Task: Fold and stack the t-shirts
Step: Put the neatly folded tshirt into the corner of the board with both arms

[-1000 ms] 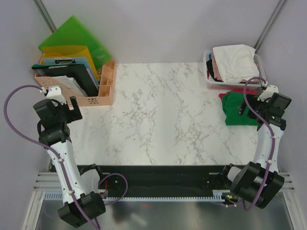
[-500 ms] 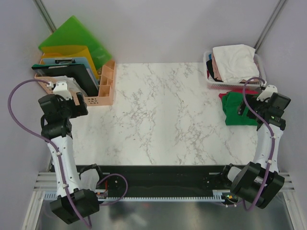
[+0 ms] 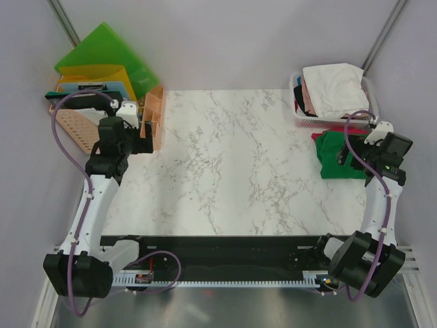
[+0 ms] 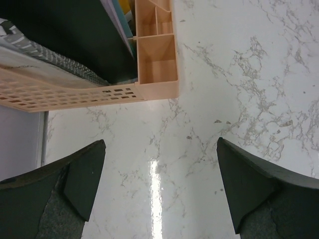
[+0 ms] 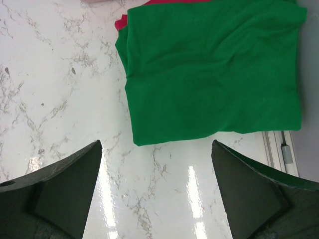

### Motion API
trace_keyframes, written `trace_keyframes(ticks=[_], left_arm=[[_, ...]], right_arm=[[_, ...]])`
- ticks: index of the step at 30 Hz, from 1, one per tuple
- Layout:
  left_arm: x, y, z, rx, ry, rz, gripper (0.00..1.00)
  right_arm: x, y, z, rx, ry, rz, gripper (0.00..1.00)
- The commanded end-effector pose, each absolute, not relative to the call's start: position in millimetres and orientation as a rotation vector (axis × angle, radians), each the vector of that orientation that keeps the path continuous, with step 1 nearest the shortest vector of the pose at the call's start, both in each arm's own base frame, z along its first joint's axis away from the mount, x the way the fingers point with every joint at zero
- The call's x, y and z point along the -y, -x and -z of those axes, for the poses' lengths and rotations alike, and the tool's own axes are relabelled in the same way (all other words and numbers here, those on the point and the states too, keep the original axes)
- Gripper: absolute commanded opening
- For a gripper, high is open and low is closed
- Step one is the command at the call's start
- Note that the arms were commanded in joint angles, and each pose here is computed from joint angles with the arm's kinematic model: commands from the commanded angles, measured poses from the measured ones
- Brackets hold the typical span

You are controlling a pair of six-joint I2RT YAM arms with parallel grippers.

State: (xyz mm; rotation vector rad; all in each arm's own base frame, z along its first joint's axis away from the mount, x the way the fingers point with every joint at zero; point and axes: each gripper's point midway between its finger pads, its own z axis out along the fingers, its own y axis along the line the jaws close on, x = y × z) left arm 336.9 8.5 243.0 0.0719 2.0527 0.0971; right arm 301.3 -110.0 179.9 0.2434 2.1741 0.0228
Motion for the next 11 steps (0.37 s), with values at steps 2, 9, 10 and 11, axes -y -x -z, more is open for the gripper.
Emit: trace_keyframes(ticks=[2, 9, 10, 11], left_arm=[[3.4, -355.7, -273.1, -1.965, -0.020, -0.115, 1.00], [16.3, -355.9, -275.6, -1.913, -0.093, -0.163, 1.00], [13.9, -355.8, -273.4, -1.923, -0.081, -0.190, 1.00], [14.2, -356.2, -282.0, -1.917, -0.052, -0.186, 1.00]], right_arm=[[108.4, -304.7, -183.7, -2.151, -0.206, -0.023, 0.98], [105.2, -304.2, -197.7, -2.120, -0.179, -0.019, 0.98], [104.6, -303.2, -194.1, -2.126, -0.180, -0.024, 0.98], [103.8, -302.7, -190.4, -2.134, -0.179, -0.030, 0.98]])
